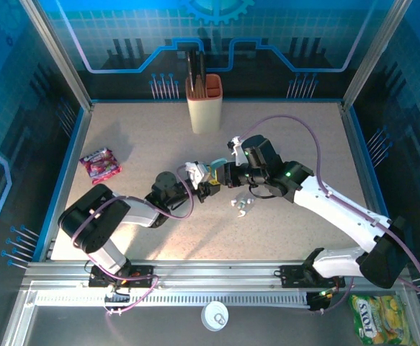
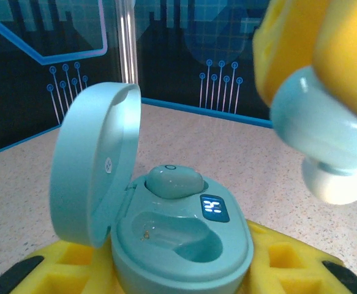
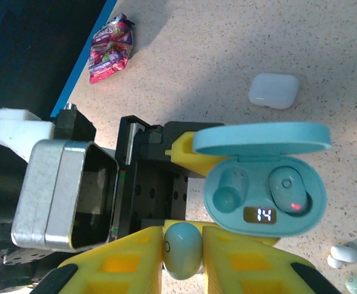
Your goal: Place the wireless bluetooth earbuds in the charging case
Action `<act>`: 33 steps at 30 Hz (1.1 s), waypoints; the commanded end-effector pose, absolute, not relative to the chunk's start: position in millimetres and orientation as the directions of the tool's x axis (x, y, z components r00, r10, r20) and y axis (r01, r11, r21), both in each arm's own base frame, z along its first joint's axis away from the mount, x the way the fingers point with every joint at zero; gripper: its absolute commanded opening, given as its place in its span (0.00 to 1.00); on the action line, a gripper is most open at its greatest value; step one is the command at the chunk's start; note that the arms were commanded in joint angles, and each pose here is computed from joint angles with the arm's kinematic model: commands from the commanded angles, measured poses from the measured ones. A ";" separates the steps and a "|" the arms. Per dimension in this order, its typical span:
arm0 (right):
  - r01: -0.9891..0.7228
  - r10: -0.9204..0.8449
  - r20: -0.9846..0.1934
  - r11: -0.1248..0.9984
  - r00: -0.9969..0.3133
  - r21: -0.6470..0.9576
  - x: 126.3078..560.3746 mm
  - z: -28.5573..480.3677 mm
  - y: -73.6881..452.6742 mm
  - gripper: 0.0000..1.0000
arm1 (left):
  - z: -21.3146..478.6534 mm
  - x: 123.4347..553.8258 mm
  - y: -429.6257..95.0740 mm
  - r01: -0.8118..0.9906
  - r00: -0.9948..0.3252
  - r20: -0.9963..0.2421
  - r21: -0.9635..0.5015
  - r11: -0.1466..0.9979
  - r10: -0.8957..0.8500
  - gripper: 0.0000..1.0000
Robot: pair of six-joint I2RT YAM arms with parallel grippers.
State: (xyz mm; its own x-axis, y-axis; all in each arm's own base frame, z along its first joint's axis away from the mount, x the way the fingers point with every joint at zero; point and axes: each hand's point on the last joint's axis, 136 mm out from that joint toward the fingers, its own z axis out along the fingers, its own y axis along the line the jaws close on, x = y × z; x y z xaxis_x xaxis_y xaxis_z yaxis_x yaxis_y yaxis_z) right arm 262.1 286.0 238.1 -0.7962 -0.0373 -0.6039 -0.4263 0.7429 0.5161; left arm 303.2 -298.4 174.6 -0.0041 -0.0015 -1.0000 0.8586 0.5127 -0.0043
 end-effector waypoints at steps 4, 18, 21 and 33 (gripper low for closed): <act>-0.422 -0.027 -0.609 0.746 -0.792 0.516 271.1 235.6 285.6 0.22 | 194.0 292.9 -311.8 0.890 0.072 -0.996 0.045 0.453 -0.042 0.13; -0.388 -0.017 -0.583 0.763 -0.812 0.517 275.3 216.4 281.1 0.22 | 202.9 285.7 -317.1 0.907 0.080 -0.994 0.040 0.419 -0.079 0.13; -0.381 -0.020 -0.574 0.768 -0.819 0.516 276.2 209.9 281.4 0.21 | 203.3 285.0 -319.1 0.912 0.073 -0.994 0.034 0.408 -0.080 0.12; -0.340 0.055 -0.549 0.733 -0.834 0.589 278.7 208.0 280.3 0.21 | 204.1 287.9 -318.2 0.905 0.074 -0.994 0.032 0.424 -0.083 0.12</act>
